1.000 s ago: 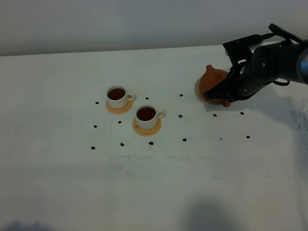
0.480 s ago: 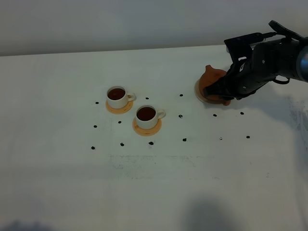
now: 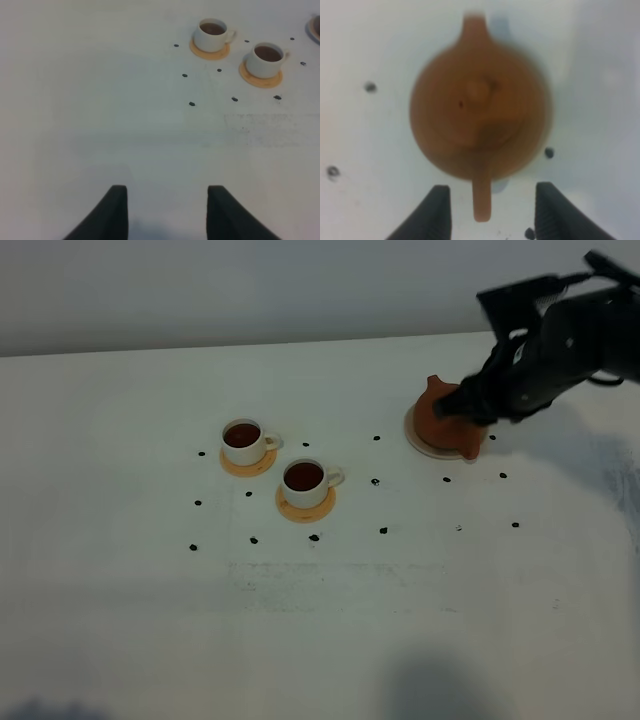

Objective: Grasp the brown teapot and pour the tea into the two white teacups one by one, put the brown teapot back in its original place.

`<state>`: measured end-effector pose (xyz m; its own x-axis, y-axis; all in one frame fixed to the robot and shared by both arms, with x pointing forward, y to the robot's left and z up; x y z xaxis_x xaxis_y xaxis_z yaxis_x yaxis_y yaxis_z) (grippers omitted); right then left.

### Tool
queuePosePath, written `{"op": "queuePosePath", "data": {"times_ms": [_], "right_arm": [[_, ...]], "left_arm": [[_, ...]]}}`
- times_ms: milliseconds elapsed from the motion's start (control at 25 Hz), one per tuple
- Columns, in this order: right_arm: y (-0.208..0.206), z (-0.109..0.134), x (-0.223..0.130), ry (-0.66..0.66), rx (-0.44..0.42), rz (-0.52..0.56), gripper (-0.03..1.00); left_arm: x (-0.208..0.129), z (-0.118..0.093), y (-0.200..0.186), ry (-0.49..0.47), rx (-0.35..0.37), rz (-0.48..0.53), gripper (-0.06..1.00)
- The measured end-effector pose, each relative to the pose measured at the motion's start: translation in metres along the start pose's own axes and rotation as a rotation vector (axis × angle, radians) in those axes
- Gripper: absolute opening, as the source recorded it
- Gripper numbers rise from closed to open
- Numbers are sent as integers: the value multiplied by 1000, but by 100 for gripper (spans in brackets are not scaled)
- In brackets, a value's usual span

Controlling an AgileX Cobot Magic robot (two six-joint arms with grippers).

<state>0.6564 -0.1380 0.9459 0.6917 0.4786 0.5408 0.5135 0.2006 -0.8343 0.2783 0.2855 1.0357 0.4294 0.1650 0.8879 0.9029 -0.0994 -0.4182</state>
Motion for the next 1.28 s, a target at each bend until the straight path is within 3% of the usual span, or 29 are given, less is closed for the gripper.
{"op": "queuePosePath", "data": {"times_ms": [120, 400, 1080, 1280], "right_arm": [[-39, -3, 9, -1, -22, -82, 38], [-114, -13, -24, 32, -68, -155, 38], [-266, 10, -155, 55, -128, -123, 38], [-290, 21, -194, 49, -168, -233, 38]], "left_arm": [[0, 0, 0, 0, 0, 0, 43], [0, 0, 0, 0, 0, 0, 43], [0, 0, 0, 1, 0, 0, 43], [0, 0, 0, 1, 0, 0, 43]]}}
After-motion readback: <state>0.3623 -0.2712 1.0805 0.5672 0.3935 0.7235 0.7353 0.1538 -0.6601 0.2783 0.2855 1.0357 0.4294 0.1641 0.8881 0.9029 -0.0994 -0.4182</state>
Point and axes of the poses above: a point on each arm's last joint axis where the gripper is mounted, y pointing out along that axis toward the gripper, z along the wrist's bending axis when the last joint is at zero, x = y × z, the point moved 5 cm from there along y, pointing out along that axis toward the gripper, and after that the axes turned 11 degrees about -y, right-handed, at the moved point
